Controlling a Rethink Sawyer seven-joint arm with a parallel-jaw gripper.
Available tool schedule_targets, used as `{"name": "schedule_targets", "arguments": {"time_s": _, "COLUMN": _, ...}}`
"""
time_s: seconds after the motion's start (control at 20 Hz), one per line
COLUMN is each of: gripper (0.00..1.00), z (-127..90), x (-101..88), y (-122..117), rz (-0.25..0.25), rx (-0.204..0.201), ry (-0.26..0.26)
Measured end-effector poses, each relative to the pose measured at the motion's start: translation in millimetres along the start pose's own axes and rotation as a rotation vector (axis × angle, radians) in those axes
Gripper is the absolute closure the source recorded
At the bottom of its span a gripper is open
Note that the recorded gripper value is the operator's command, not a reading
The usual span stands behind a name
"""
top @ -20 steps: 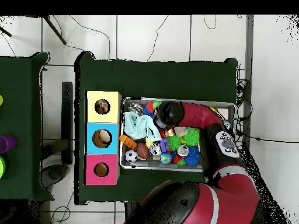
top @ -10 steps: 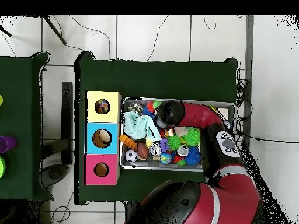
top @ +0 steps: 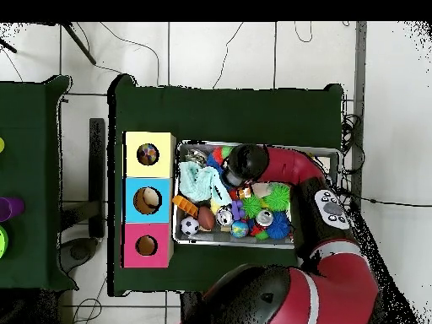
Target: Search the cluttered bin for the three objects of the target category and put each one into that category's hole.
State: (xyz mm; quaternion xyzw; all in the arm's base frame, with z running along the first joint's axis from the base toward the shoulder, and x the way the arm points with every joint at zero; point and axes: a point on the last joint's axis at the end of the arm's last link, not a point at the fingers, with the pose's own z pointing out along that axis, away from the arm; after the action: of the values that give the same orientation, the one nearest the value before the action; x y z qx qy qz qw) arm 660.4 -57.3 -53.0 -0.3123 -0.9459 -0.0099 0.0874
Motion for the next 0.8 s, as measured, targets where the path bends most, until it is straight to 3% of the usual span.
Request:
{"name": "schedule_targets", "arguments": {"time_s": 0.25, "gripper": 0.00, "z": -24, "x": 5.2, "y": -4, "rz": 0.015, "rx": 0.040, "ry": 0.084}}
{"name": "schedule_targets", "arguments": {"time_s": 0.3, "gripper": 0.00, "z": -39, "x": 8.3, "y": -6, "rz": 0.019, "rx": 0.065, "ry": 0.128}}
{"name": "schedule_targets", "arguments": {"time_s": 0.6, "gripper": 0.00, "z": -67, "x": 11.0, "y": -10, "rz": 0.026, "rx": 0.107, "ry": 0.195}}
{"name": "schedule_targets", "arguments": {"time_s": 0.8, "gripper": 0.00, "z": -78, "x": 9.5, "y": -11, "rz": 0.030, "rx": 0.110, "ry": 0.200}}
